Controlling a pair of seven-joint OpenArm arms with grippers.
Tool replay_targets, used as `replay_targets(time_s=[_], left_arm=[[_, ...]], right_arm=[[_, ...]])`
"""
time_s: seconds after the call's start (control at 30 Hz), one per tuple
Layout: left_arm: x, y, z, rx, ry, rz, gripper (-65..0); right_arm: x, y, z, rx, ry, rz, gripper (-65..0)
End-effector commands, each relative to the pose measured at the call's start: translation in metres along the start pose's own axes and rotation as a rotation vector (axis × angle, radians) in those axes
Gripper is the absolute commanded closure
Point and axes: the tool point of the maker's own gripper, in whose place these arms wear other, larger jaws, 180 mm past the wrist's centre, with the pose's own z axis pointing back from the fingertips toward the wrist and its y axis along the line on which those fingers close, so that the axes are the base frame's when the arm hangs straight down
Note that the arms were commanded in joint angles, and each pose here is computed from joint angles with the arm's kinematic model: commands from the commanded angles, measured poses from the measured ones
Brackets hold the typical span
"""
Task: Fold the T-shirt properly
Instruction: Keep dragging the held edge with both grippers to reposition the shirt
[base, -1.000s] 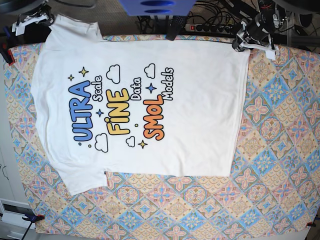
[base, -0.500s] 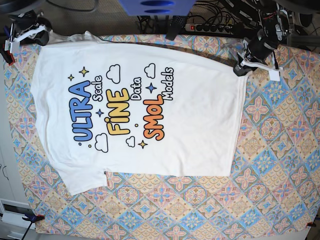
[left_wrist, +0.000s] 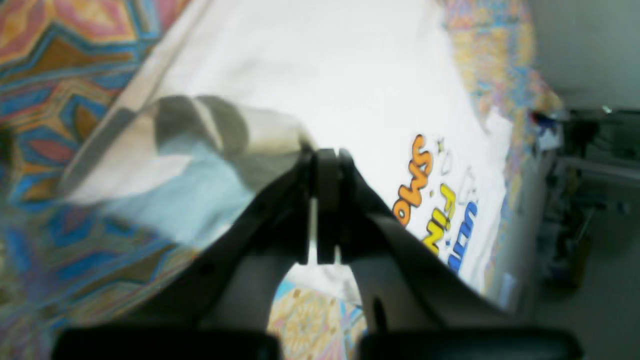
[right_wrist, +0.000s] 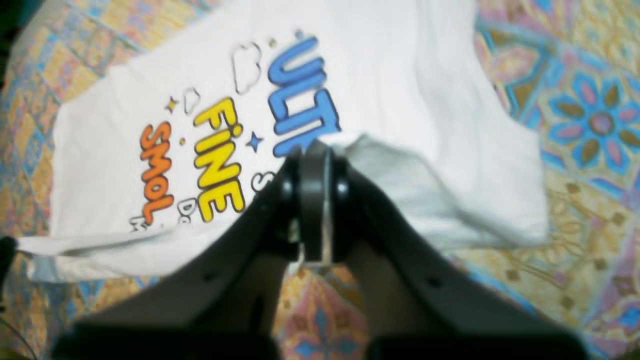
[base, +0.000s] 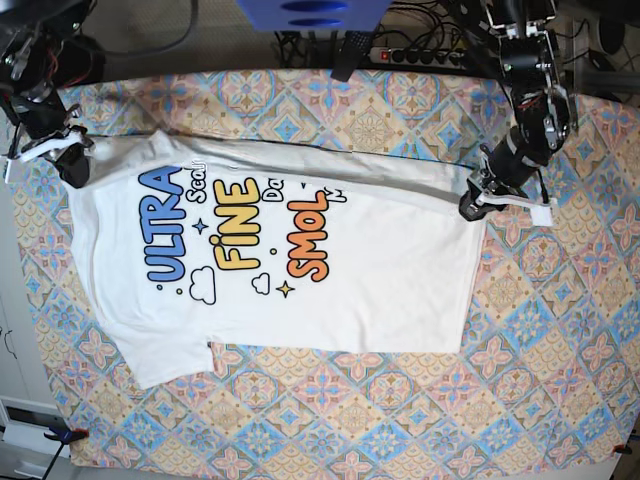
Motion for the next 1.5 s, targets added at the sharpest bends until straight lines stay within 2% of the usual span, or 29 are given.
replay_targets(time_s=[0.0,0.33,0.57,0.63,0.8,0.87,1.0,1.17,1.33,1.47], left_arm=[[0.014,-0.010,-0.003,-0.037,-0.032,-0.008,0.0],[0.038,-0.016,-0.041,-0.051,-0.031,0.065,0.0],[0.041,-0.015,-0.045,-0.027,-0.036,0.035,0.0],[0.037,-0.014,-0.044,-0.025,-0.020,0.036,-4.9],[0.021,-0.009,-0.037,-0.021,0.064,0.037,-31.6],[0.020,-0.007,-0.026,-0.024,0.051,0.035,-38.8],[0.021,0.005,-0.003,-0.023,0.013,0.074,-40.2],[-0.001,0.024,0.009,0.003,0.047,0.109,-40.2],[-0.012,0.041,0.007,0.053,0.073,0.121,-40.2],[-0.020,0.054,-0.007,0.076,0.103,0.178,-40.2]], right_arm=[[0.009,-0.003,-0.001,-0.002,-0.023,0.002,-0.1],[0.021,0.014,-0.062,0.108,-0.017,-0.088,0.0],[0.031,0.026,-0.093,0.163,-0.011,-0.132,-0.7],[0.034,0.025,-0.092,0.161,-0.015,-0.123,-4.3],[0.036,0.015,-0.085,0.138,-0.008,-0.100,-18.1],[0.035,0.009,-0.077,0.120,0.002,-0.069,-21.0],[0.030,0.007,-0.062,0.101,0.015,-0.020,-22.1],[0.013,-0.005,-0.043,0.060,0.051,0.000,-21.9],[0.007,-0.024,-0.028,0.009,0.056,-0.018,-21.9],[0.000,-0.027,-0.025,0.000,0.073,-0.020,-21.8]])
